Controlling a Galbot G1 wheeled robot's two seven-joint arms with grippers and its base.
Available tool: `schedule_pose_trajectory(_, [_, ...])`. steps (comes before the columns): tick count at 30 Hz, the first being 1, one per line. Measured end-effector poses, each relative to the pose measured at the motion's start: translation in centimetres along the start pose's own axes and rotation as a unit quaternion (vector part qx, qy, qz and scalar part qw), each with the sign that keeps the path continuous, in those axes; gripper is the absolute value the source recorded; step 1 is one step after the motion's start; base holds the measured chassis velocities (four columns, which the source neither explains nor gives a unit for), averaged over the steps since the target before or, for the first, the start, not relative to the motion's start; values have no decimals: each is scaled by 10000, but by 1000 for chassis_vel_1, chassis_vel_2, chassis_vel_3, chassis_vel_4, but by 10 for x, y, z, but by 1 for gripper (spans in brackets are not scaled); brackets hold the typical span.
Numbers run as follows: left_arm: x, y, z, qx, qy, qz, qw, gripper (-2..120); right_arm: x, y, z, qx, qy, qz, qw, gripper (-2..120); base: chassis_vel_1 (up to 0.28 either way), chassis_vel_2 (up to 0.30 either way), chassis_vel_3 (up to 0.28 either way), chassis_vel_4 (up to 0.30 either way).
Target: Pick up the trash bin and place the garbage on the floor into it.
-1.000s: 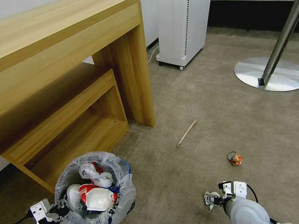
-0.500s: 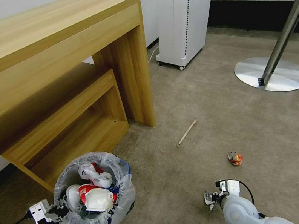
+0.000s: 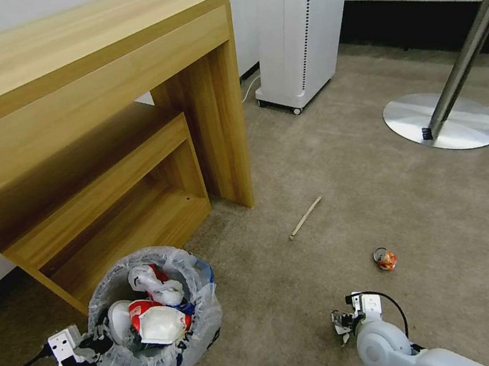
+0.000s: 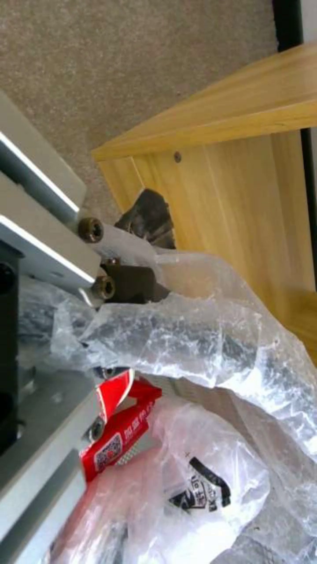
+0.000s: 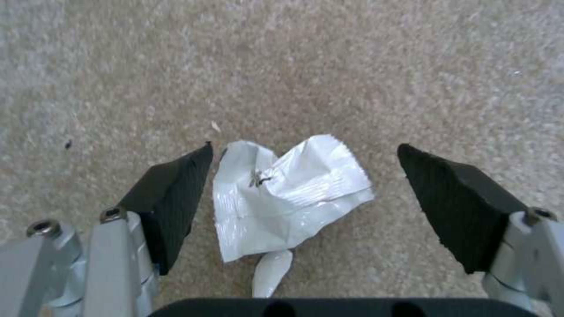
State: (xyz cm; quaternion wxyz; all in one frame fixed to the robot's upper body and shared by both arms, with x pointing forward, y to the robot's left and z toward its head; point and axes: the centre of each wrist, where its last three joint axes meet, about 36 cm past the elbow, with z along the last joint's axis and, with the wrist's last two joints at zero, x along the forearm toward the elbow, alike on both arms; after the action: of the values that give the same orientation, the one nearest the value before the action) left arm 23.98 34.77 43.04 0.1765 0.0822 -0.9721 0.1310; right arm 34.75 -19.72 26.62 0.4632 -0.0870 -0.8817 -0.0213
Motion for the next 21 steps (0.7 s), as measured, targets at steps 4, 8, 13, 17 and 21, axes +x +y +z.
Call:
schedule_pose_trajectory(4, [0, 0, 0, 2, -10, 9, 10000, 1, -2, 3, 6, 40, 12, -5, 10000, 81, 0, 0, 0, 0])
schedule_pose_trajectory(8, [-1, 0, -2, 5, -28, 24, 10000, 1, -7, 4, 14, 104, -11, 19, 9999, 77, 0, 0, 0, 0])
schedule_pose_trajectory(13, [-2, 0, -2, 12, -39, 38, 10000, 1, -13, 3, 22, 205, -70, 70, 9997, 64, 0, 0, 0, 0])
schedule_pose_trajectory(17, [-3, 0, -2, 19, -37, 37, 10000, 1, -17, 2, 26, 267, -116, 102, 9995, 52, 0, 0, 0, 0])
schedule_pose_trajectory(21, [-4, 1, -1, 32, -36, 39, 10000, 1, -17, 2, 30, 328, -195, 104, 9992, 36, 0, 0, 0, 0])
